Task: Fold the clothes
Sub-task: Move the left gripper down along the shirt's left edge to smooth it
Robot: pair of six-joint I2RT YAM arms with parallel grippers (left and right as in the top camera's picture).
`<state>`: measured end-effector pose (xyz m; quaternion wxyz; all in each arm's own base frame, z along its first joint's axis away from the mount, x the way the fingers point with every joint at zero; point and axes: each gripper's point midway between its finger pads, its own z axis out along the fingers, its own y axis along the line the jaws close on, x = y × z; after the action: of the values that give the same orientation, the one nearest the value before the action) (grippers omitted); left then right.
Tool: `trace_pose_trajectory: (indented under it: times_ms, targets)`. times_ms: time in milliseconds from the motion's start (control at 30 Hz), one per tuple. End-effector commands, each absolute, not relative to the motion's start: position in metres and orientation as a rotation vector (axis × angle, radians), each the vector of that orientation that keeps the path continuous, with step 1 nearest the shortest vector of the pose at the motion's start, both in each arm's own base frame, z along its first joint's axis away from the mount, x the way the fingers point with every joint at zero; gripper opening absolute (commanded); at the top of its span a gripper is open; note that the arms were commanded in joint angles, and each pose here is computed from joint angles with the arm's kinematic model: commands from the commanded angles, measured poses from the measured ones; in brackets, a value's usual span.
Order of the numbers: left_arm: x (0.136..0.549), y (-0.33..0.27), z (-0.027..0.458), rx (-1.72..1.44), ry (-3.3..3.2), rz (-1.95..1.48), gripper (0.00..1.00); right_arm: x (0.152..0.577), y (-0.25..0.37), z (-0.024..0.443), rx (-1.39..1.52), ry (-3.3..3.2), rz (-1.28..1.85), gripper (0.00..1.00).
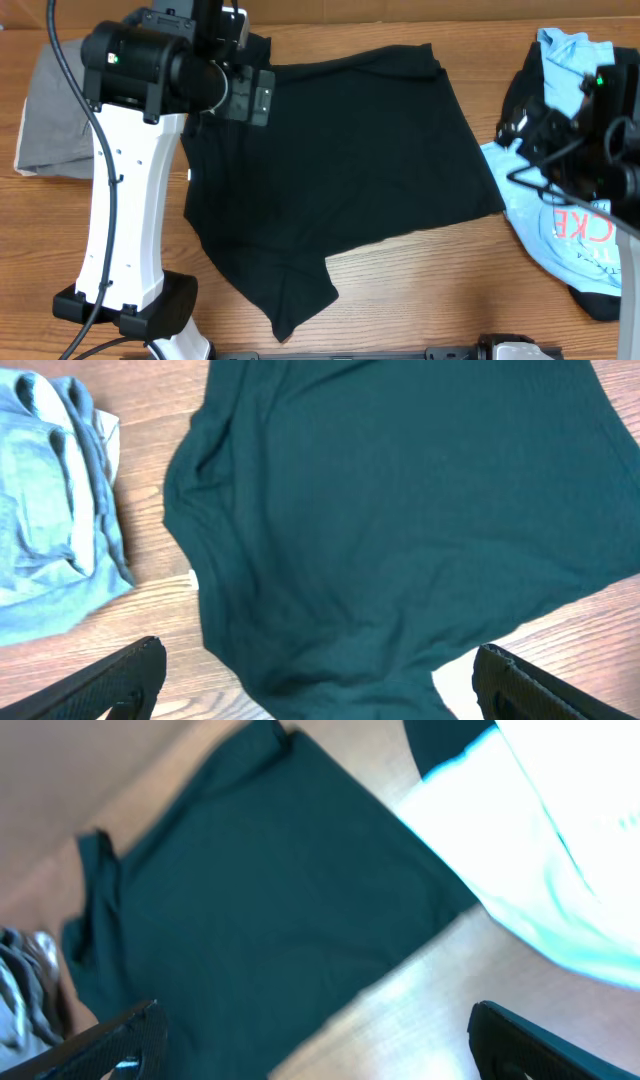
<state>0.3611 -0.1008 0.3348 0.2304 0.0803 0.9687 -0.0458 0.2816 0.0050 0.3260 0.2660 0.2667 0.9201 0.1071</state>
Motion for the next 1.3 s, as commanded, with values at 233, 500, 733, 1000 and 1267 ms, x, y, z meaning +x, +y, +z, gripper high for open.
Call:
trace_pose_trajectory:
  times_ms: [233, 500, 733, 1000, 1267]
  targets:
    - [0.279, -0.102, 0.264, 0.039, 2.900, 0.110, 1.00, 0.256, -0.010, 0.319, 0.685, 2.504, 0.146, 1.00]
    - [0.272, -0.097, 0.193, -0.171, 2.949, 0.137, 1.00, 0.282, 0.004, 0.285, 0.598, 2.558, 0.230, 1.00]
    - [0.279, -0.079, 0.135, -0.219, 2.906, 0.225, 1.00, 0.292, 0.010, 0.250, 0.531, 2.617, 0.247, 1.00]
    - [0.277, -0.054, 0.055, -0.194, 2.937, 0.136, 1.00, 0.298, 0.010, 0.241, 0.533, 2.621, 0.247, 1.00]
    - [0.284, -0.035, 0.010, -0.301, 2.864, -0.055, 0.98, 0.302, 0.010, 0.243, 0.544, 2.602, 0.255, 1.00]
